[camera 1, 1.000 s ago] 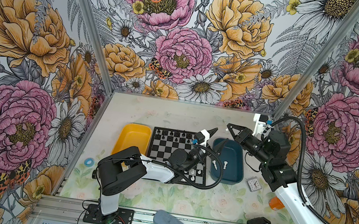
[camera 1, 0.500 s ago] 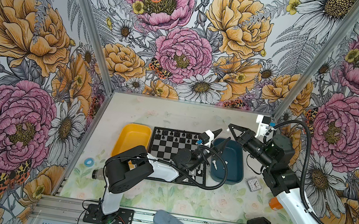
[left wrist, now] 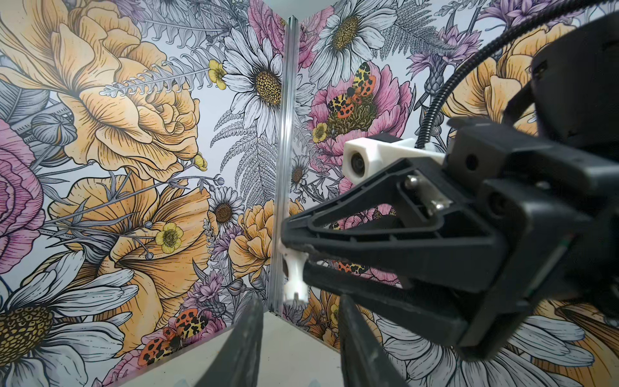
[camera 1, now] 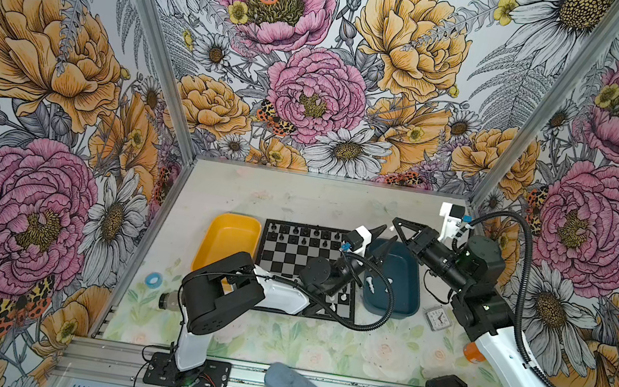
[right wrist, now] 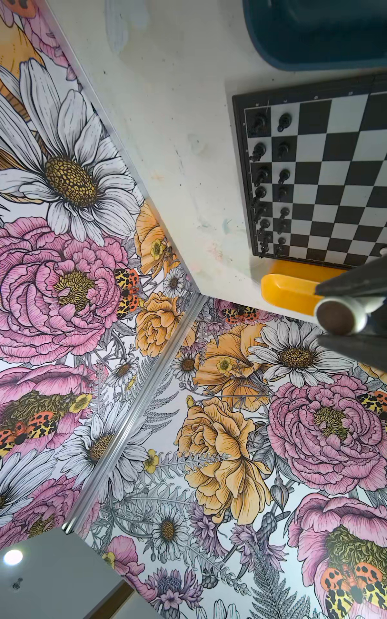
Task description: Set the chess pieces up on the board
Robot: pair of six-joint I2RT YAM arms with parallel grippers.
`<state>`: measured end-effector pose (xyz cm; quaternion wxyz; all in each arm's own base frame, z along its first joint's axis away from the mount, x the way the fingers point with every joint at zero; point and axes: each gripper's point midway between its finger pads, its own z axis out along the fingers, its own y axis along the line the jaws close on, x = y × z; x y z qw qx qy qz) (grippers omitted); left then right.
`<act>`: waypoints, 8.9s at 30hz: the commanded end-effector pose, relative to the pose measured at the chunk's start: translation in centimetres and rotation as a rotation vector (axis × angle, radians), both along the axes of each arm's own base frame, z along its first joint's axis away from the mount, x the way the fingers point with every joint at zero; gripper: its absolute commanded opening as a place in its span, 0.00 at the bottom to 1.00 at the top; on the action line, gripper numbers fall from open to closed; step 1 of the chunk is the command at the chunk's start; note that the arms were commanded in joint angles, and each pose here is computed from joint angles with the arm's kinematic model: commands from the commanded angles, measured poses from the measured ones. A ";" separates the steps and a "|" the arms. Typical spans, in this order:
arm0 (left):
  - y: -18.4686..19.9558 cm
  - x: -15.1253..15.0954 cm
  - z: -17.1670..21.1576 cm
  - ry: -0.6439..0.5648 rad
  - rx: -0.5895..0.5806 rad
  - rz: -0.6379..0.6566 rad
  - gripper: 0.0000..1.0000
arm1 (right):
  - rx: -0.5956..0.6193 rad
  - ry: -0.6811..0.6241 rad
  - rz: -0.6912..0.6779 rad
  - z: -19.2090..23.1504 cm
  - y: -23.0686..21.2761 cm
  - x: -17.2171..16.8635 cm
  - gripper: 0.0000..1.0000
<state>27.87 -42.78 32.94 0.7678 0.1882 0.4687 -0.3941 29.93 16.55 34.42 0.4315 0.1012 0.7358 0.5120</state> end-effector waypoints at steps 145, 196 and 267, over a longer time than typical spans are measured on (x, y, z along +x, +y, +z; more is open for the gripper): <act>6.8 -9.1 -18.2 1.475 1.375 -0.160 0.00 | -0.406 0.336 -0.152 -17.4 -8.6 5.6 0.59; 5.3 -7.2 -25.5 1.638 1.429 -0.101 0.00 | -0.370 0.296 -0.217 -16.1 -11.1 4.2 0.60; 4.4 -7.4 -25.2 1.637 1.415 -0.129 0.31 | -0.366 0.299 -0.214 -16.3 -11.0 4.0 0.60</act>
